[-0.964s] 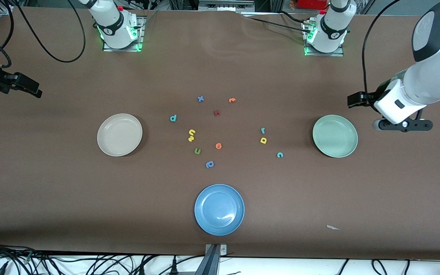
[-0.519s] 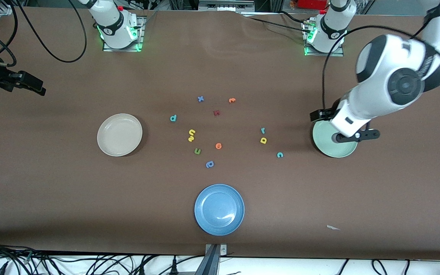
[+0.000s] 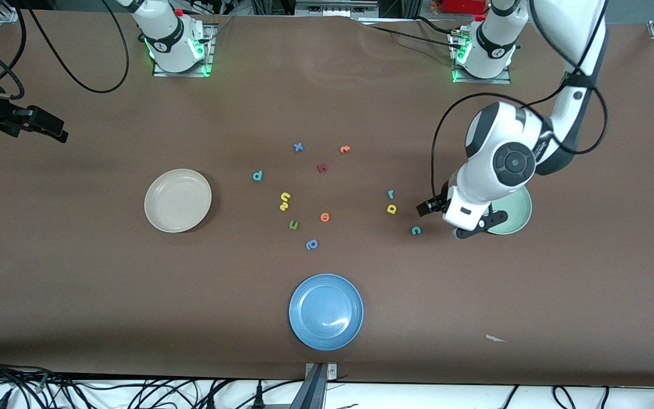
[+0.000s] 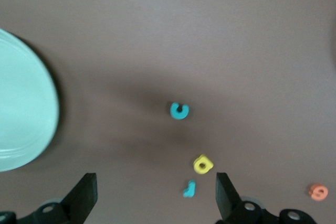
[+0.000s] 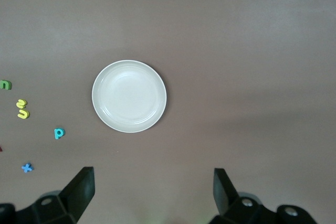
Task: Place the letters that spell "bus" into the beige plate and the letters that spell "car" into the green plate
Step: 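Move the left gripper over the green plate toward the scattered letters, then grasp the yellow letter with the left gripper while the right gripper reaches letters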
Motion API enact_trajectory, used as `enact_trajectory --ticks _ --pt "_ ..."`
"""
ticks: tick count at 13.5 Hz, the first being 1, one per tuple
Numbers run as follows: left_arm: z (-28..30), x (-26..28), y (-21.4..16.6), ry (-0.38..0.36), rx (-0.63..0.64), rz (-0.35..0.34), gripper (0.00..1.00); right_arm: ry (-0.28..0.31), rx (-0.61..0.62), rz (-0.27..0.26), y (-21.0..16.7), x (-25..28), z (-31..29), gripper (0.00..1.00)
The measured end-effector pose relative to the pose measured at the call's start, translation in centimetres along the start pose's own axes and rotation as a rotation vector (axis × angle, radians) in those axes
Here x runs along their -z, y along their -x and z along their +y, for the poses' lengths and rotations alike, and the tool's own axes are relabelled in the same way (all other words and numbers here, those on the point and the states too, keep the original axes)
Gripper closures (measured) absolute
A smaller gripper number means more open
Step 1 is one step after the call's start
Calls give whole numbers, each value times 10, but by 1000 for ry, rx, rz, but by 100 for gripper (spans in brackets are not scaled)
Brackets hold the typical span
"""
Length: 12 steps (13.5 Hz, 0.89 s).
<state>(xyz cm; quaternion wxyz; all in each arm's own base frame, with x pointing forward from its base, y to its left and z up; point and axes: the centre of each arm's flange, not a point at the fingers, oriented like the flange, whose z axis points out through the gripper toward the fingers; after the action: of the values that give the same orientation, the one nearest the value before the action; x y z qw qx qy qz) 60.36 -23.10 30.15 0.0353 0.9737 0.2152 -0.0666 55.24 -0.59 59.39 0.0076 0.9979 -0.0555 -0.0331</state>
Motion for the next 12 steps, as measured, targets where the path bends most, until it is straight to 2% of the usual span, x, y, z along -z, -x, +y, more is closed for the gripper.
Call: enact_trajectory --ticks 4,7,10,12 --pt "18 -58 3 6 37 12 1 -1 0 15 -3 -1 0 0" --pt "35 -83 20 -2 52 9 1 0 1 15 -8 -7 -1 0" --pt "38 -92 23 -1 64 14 1 3 19 -11 -15 -21 -15 0" --pt "36 -96 21 -6 68 13 1 9 49 -46 -20 -41 -40 0"
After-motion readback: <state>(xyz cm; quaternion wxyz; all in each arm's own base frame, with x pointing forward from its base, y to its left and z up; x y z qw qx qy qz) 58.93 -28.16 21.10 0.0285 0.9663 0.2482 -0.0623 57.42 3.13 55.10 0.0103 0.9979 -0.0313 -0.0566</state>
